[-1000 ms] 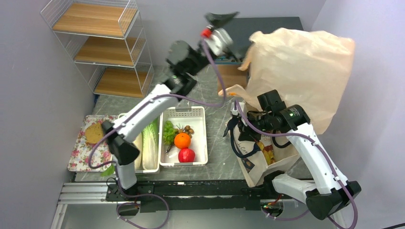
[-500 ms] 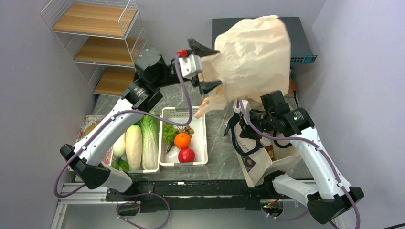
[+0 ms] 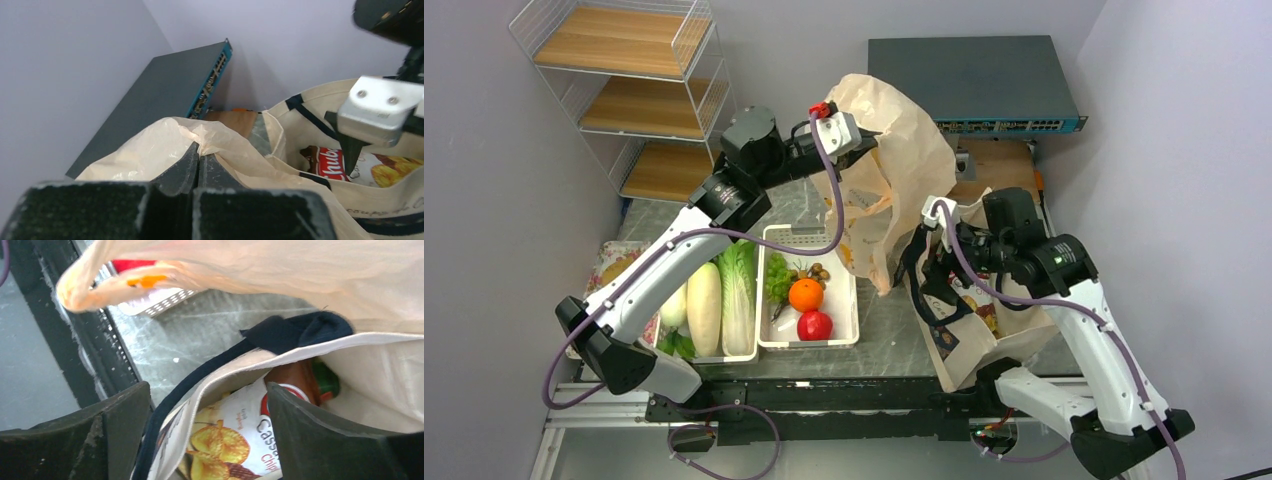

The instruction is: Untie the knot of the grocery bags and take out the mixed food

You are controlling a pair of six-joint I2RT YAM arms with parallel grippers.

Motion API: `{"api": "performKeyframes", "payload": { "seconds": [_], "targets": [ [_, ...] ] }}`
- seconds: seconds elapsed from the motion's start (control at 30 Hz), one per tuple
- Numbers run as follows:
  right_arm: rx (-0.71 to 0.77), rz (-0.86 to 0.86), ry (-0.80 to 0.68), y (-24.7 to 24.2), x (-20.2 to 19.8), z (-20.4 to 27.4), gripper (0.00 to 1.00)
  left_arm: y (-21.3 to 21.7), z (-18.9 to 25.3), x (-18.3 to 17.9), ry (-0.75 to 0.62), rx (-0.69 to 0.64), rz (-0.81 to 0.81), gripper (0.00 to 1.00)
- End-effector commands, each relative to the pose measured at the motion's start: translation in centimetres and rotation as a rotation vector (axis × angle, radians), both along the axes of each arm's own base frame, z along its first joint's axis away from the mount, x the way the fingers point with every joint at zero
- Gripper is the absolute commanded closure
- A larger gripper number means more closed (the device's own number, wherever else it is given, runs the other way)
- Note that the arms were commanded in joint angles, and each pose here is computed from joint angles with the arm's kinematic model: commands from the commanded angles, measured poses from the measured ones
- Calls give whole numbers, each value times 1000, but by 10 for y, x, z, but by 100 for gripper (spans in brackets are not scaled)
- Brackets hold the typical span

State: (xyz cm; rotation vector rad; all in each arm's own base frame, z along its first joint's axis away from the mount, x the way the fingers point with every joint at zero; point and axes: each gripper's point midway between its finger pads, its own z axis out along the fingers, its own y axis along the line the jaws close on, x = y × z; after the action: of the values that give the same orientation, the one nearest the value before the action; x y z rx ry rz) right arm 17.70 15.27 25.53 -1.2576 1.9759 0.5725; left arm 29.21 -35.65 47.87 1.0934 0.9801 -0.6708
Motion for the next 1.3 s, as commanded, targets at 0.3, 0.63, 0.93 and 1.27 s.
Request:
{"api": "performKeyframes", "payload": {
  "seconds": [0.3, 0.63, 0.93, 1.27],
  "targets": [
    [291, -178, -365, 10, 38, 145, 0, 43, 46, -2, -91, -114, 109, 100],
    [392, 38, -564, 58, 79, 218, 0, 58, 26, -65, -111, 33, -98, 100],
    [189, 413, -800, 130, 55, 199, 0, 60, 25, -98, -79, 108, -240, 100],
    [241, 102, -905, 123, 88, 227, 100, 94, 76, -74, -17, -60, 2, 57]
  ]
}}
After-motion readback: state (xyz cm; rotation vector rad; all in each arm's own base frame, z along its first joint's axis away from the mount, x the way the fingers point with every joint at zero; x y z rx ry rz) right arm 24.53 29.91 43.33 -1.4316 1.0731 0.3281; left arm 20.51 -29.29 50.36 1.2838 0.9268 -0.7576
